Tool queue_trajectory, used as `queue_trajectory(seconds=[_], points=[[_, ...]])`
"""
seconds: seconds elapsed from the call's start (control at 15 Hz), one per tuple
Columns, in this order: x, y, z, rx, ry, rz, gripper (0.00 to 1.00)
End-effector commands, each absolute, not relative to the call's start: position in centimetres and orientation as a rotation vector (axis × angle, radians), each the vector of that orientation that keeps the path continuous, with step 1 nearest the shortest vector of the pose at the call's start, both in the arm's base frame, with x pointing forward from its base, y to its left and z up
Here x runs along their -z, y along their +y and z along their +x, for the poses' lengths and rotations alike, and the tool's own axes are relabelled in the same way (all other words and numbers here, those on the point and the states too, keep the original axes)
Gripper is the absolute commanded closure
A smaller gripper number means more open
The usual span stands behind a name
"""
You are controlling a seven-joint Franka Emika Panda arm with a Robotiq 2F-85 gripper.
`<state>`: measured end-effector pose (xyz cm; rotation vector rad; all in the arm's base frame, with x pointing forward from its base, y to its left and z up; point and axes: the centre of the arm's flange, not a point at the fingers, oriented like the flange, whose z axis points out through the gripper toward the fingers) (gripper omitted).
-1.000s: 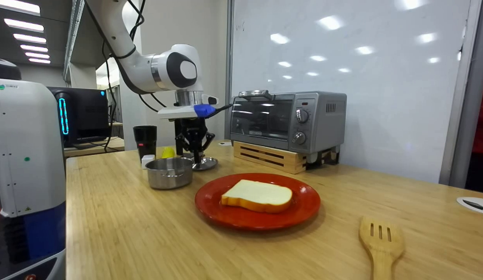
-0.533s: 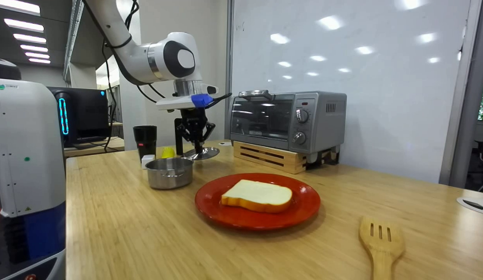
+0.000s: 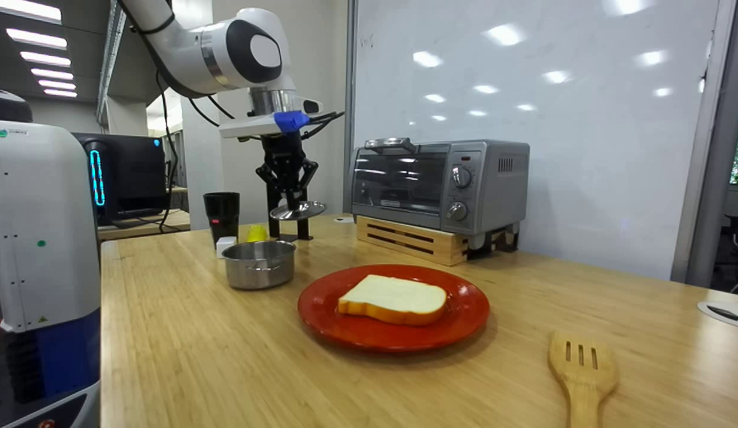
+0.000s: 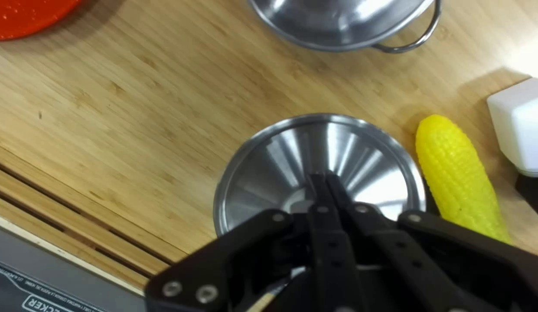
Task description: Close the toaster oven
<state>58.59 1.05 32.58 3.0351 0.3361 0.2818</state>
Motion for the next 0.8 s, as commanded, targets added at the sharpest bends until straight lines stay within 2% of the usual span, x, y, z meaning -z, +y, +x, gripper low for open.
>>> queue_trajectory(seconds=[0.0,0.73], points=[[-34.8,2.3,54.6,-0.238,0.335,3.079,0.99],[-34.9,3.2,46.3,-0.124,0.302,3.148,0.99]])
